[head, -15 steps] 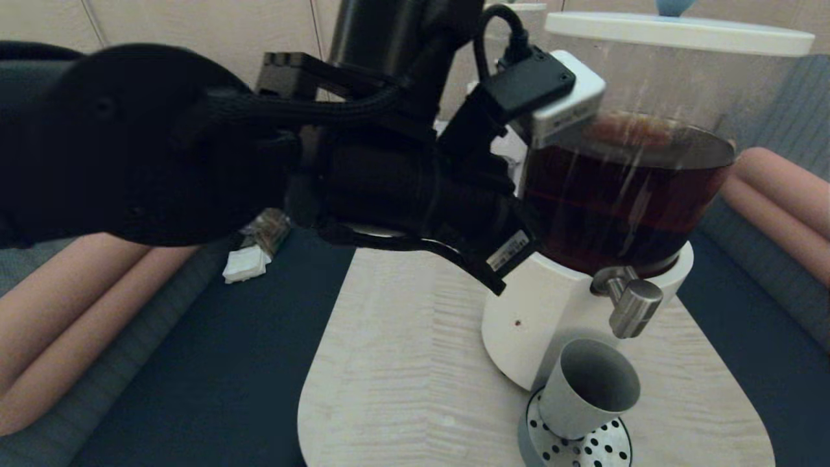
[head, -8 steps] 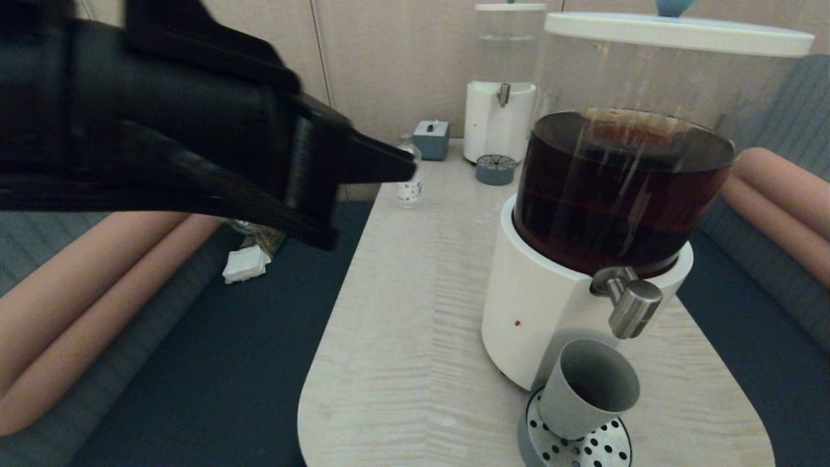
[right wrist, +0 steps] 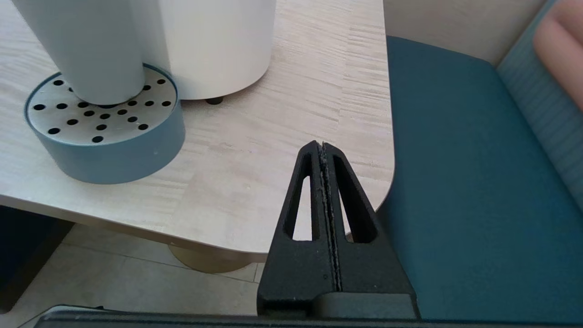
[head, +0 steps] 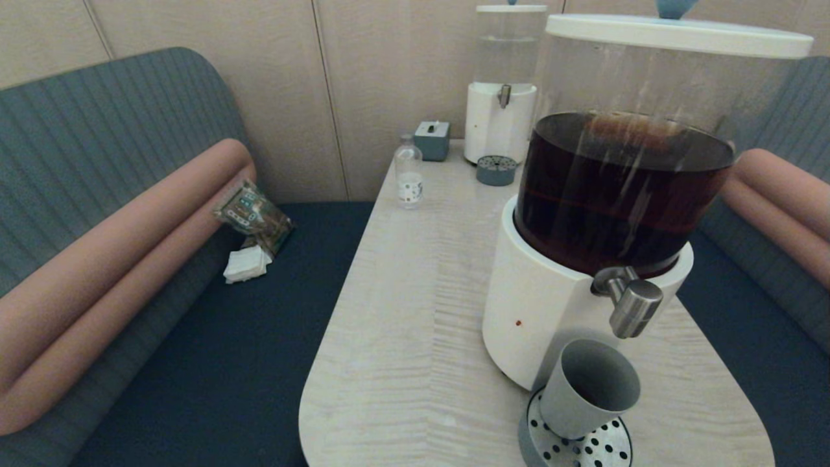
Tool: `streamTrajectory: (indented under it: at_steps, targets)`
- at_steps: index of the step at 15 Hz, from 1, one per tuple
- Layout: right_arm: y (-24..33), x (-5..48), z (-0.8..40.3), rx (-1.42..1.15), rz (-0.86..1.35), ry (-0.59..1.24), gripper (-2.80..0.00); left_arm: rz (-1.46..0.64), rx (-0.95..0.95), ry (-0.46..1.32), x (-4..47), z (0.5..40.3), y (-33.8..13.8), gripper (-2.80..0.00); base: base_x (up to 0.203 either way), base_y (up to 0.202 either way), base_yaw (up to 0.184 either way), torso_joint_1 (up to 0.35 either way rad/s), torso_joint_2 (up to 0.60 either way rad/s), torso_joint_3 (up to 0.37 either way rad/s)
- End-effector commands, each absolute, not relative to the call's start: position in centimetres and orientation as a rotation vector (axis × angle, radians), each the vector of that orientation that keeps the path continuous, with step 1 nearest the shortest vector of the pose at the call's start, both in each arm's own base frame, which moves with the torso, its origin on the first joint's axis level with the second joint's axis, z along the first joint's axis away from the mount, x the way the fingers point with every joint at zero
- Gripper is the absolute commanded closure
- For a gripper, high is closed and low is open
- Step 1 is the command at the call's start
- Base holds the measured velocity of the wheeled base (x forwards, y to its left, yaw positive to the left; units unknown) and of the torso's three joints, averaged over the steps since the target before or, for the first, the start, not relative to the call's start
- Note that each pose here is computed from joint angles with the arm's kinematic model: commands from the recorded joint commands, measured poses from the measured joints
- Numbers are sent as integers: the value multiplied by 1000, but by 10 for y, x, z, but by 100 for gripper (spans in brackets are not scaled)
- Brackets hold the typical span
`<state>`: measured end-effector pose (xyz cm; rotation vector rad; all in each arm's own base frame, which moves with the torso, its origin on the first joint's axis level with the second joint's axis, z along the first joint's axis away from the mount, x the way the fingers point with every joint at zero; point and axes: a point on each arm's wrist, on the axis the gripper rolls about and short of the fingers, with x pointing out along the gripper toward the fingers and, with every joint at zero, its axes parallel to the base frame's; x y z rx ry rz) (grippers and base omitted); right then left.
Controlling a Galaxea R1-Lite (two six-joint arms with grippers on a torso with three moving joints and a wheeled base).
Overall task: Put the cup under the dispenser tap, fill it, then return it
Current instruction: Place the cup next to the water dispenser
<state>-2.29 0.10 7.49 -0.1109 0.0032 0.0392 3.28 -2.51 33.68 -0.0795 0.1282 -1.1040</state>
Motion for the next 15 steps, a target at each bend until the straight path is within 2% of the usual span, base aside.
streamTrajectory:
  at_steps: [1, 4, 7, 15]
  targets:
    - [1, -22, 72, -112, 40, 9, 0, -1180, -104, 105, 18, 315, -22, 0, 0, 0, 0, 0, 0, 0]
    - [1, -22, 72, -112, 41, 10, 0, -1102, -73, 13, 75, 275, -31, 0, 0, 0, 0, 0, 0, 0]
    - [1, -22, 72, -112, 42, 10, 0, -1051, -89, 22, 125, 250, -38, 0, 0, 0, 0, 0, 0, 0]
    - [1, -22, 72, -112, 40, 9, 0, -1061, -85, 139, 163, 189, -47, 0, 0, 0, 0, 0, 0, 0]
